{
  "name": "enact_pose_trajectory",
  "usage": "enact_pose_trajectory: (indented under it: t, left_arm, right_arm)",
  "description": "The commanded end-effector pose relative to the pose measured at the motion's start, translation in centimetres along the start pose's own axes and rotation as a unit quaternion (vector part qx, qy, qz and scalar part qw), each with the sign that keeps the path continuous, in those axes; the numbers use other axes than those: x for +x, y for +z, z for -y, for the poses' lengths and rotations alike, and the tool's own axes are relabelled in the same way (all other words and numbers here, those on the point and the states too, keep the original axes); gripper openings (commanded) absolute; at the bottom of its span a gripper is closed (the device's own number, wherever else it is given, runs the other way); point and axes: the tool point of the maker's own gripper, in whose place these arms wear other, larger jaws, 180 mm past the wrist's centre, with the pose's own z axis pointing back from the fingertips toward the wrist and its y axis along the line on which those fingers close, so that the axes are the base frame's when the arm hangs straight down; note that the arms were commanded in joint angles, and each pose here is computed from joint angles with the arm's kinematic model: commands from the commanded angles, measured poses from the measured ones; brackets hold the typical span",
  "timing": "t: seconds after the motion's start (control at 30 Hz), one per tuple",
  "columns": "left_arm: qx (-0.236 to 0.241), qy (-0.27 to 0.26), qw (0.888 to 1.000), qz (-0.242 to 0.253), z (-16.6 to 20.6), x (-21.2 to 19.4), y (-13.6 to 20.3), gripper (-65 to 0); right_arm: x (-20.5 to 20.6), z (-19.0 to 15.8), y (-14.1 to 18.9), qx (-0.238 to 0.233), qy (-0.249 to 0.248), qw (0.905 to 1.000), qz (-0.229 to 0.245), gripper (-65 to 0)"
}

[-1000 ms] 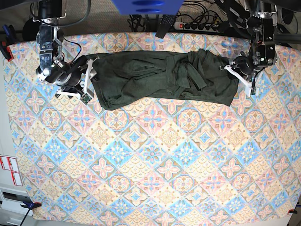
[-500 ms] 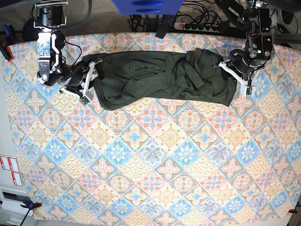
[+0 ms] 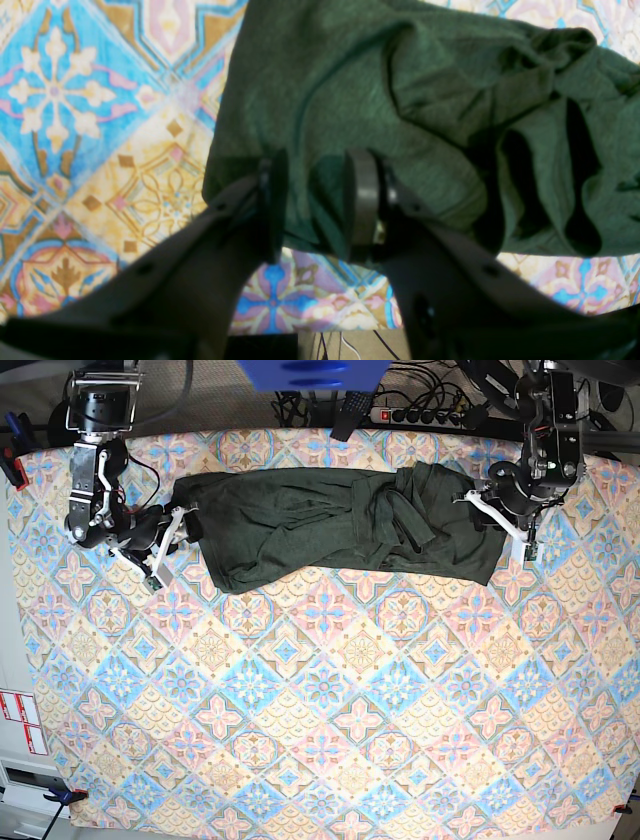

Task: Fold the T-shirt properly
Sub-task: 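Grasp the strip end with the right gripper and adjust both grips, then lift the strip end with the right gripper and fold it toward the left gripper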

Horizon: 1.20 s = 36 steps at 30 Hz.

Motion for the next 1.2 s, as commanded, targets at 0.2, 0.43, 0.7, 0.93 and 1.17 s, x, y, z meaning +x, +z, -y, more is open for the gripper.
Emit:
enact_pose_trajectory:
  t: [0.2,0.43,0.7,0.93,1.17]
  left_arm:
    - [0.019,0.007,0.999,0.027,-1.6,1.5,0.8,-46.9]
    - [0.020,0.007,0.999,0.030,-1.7,1.7,0.9,-46.9]
    - [0.031,0.015,0.999,0.037,-2.7,2.0,1.2,-46.9]
    - [0.034,0.041,0.997,0.051,-3.8,2.6,1.8,-46.9]
    - [0.027,0.079,0.994,0.070,-4.8,3.4,2.6,-46.9]
  right_arm:
    - [0.5,-2.5,-0.2,0.048,-0.023,0.9981,0.031,-34.0]
    - [1.3,-6.0,-1.0,0.107,-0.018,0.9932,0.043,-34.3]
    - [1.6,-8.7,-2.1,0.138,-0.016,0.9894,0.043,-34.3]
    - [-1.1,-10.3,-4.4,0.166,-0.065,0.9839,0.008,-34.4]
    - [-0.8,-9.9,-4.4,0.162,-0.085,0.9829,0.018,-61.2]
